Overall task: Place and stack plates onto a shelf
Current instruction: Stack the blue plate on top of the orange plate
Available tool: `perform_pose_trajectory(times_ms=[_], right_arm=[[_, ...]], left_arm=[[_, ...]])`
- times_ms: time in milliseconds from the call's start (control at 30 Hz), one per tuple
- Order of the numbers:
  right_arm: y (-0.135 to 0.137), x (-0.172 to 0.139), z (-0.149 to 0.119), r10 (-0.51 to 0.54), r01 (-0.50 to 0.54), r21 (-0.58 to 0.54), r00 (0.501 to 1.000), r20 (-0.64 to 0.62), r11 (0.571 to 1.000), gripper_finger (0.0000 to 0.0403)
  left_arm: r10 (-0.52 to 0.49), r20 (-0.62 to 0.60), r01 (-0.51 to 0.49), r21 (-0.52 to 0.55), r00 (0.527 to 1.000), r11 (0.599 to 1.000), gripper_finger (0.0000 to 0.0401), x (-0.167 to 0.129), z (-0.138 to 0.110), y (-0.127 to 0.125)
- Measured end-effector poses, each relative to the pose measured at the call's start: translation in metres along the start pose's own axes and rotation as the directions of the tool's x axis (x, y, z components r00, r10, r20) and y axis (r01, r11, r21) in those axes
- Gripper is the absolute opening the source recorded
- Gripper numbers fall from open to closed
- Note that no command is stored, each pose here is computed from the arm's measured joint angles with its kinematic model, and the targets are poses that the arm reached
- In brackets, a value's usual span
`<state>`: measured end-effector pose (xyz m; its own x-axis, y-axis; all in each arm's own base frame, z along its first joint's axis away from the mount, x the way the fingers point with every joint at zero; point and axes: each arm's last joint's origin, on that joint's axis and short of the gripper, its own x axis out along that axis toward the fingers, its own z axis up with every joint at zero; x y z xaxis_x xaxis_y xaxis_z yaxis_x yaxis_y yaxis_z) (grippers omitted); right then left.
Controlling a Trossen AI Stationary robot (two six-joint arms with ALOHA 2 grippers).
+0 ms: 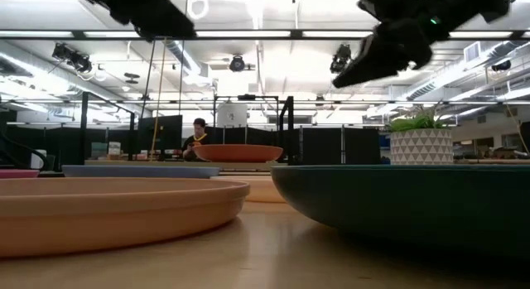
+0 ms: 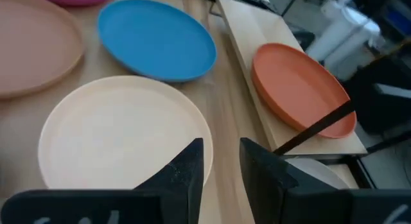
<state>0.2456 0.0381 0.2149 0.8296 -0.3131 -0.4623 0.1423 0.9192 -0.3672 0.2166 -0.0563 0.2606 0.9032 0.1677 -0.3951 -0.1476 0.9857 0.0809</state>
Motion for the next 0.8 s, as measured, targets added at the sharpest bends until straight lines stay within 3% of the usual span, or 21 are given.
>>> perform_pose_trajectory(times_ms=[133, 367, 533, 800], right_arm=[[-0.001, -0.005, -0.014, -0.008, 0.007, 0.018, 0.998, 0.062, 1.0, 0.0106], [-0.003, -0.004, -0.014, -0.112, 0.103, 0.092, 0.988, 0.106, 0.99, 0.0106], [0.0, 0.003, -0.016, -0.17, 0.161, 0.097, 0.981, 0.097, 0.982, 0.0106], [0.014, 0.014, -0.027, -0.239, 0.236, 0.083, 0.971, 0.025, 0.968, 0.0106]], left_arm=[[-0.076, -0.154, 0.061, -0.1, 0.985, 0.993, 0.0141, 0.016, -0.001, 0.0], [-0.049, -0.412, -0.057, -0.241, 0.91, 0.969, 0.0141, 0.054, -0.014, -0.002], [-0.011, -0.57, -0.153, -0.239, 0.821, 0.959, 0.0141, 0.079, -0.014, -0.014], [0.04, -0.706, -0.259, -0.205, 0.707, 0.944, 0.0142, 0.116, -0.014, -0.033]])
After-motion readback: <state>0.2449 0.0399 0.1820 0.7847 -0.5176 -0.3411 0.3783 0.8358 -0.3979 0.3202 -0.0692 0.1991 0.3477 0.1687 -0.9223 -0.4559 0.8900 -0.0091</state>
